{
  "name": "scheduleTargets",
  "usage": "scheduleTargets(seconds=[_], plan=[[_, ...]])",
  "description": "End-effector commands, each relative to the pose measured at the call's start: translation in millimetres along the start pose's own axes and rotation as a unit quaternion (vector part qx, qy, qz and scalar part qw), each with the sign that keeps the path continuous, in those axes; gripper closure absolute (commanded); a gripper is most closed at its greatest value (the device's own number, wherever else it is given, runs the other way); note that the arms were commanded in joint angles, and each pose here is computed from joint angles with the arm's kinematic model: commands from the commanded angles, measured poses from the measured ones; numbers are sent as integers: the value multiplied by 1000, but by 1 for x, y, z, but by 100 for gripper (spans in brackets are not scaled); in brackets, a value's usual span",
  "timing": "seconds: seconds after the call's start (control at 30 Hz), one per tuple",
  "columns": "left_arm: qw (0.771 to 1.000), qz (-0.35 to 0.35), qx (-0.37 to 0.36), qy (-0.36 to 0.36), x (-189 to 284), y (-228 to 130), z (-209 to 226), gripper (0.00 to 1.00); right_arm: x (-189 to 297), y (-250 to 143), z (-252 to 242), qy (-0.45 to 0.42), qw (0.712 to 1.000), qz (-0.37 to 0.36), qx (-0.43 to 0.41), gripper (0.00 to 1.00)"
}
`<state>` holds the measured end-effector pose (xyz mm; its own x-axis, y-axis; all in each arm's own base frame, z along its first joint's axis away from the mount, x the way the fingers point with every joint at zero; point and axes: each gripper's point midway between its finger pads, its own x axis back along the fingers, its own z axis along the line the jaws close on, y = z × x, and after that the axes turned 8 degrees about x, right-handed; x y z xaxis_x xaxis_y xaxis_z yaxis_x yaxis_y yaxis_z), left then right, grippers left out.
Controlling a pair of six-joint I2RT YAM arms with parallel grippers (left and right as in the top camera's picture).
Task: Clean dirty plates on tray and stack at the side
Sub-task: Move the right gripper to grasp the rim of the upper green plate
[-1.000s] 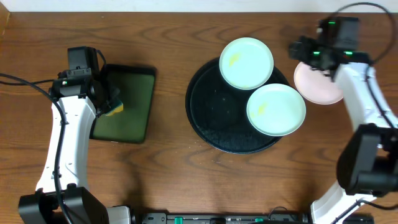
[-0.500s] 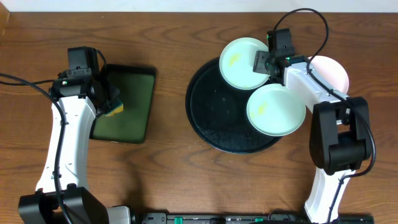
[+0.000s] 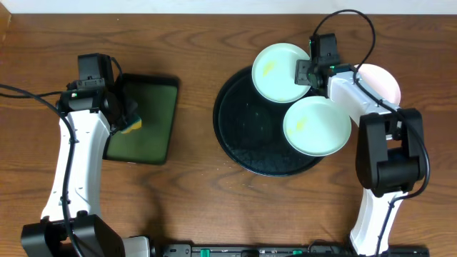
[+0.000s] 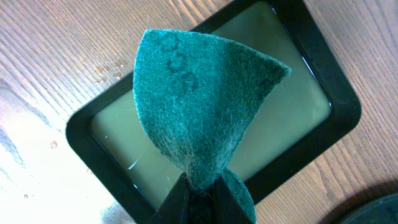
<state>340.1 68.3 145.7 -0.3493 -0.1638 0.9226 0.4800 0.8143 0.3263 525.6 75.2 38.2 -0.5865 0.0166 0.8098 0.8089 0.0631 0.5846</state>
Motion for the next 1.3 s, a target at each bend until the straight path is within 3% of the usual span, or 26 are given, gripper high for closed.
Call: scheduleTargets(seconds=[0.0, 0.5, 0.93, 1.27], plan=[[1000, -3, -3, 1, 2, 1, 2, 93, -4, -1, 5, 18, 1000, 2, 11, 46], [1000, -3, -3, 1, 2, 1, 2, 92, -5, -3, -2, 20, 999, 6, 30, 56], [1000, -3, -3, 1, 2, 1, 2, 93, -6, 3, -12, 66, 998, -4, 8, 51], [1000, -3, -3, 1, 2, 1, 2, 93, -7, 3, -4, 101, 994, -8, 36, 53]])
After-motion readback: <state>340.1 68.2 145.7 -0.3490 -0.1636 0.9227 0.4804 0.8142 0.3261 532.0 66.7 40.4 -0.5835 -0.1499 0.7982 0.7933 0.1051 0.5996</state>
